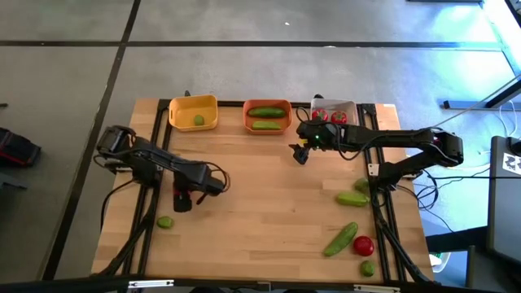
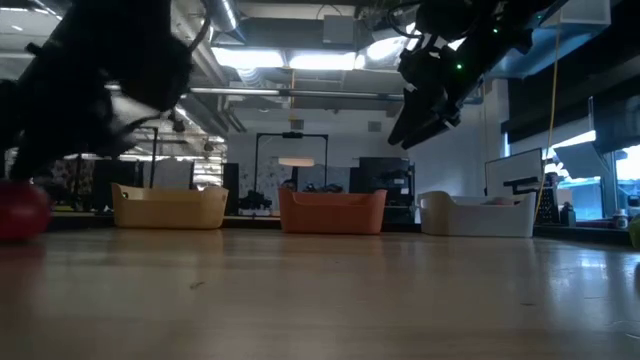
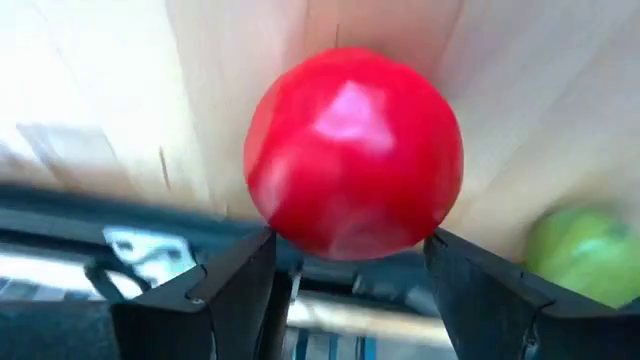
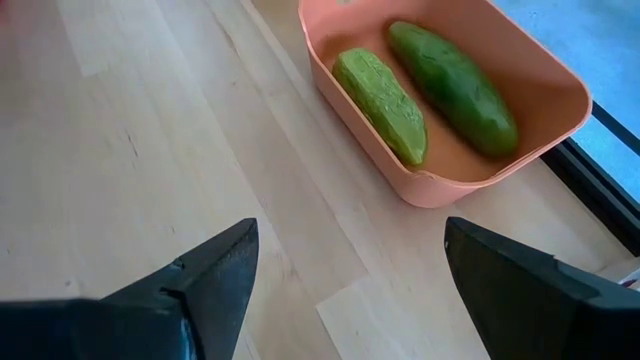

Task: Sort produce into baskets
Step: Put the tomato into the white bin

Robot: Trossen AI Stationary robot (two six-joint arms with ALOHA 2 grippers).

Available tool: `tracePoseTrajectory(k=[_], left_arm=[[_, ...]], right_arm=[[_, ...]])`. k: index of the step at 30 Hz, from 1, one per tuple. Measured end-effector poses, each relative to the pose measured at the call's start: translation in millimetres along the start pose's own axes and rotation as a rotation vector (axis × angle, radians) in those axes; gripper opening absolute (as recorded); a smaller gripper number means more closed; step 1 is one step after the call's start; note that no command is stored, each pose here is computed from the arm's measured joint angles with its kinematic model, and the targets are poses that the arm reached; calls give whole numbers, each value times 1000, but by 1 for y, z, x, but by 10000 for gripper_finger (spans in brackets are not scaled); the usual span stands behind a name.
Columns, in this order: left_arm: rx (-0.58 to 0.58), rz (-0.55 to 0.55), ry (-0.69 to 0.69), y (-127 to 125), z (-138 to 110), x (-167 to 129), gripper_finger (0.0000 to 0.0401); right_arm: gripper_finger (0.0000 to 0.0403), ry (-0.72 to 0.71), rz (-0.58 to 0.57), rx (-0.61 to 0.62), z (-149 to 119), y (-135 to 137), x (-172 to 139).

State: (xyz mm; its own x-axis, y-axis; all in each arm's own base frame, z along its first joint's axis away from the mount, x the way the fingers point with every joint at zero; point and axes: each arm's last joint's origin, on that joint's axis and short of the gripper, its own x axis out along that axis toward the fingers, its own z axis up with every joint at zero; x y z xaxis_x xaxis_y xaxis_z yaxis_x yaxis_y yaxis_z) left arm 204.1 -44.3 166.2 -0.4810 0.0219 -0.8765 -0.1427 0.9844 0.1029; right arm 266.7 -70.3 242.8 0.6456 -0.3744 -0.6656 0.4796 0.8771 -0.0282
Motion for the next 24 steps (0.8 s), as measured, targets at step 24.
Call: tracePoseTrajectory(k=[24], left_arm=[[17,-108,-567,-10,37,-56,249]], right_arm=[[310,7,13,-1,-1,0,0]])
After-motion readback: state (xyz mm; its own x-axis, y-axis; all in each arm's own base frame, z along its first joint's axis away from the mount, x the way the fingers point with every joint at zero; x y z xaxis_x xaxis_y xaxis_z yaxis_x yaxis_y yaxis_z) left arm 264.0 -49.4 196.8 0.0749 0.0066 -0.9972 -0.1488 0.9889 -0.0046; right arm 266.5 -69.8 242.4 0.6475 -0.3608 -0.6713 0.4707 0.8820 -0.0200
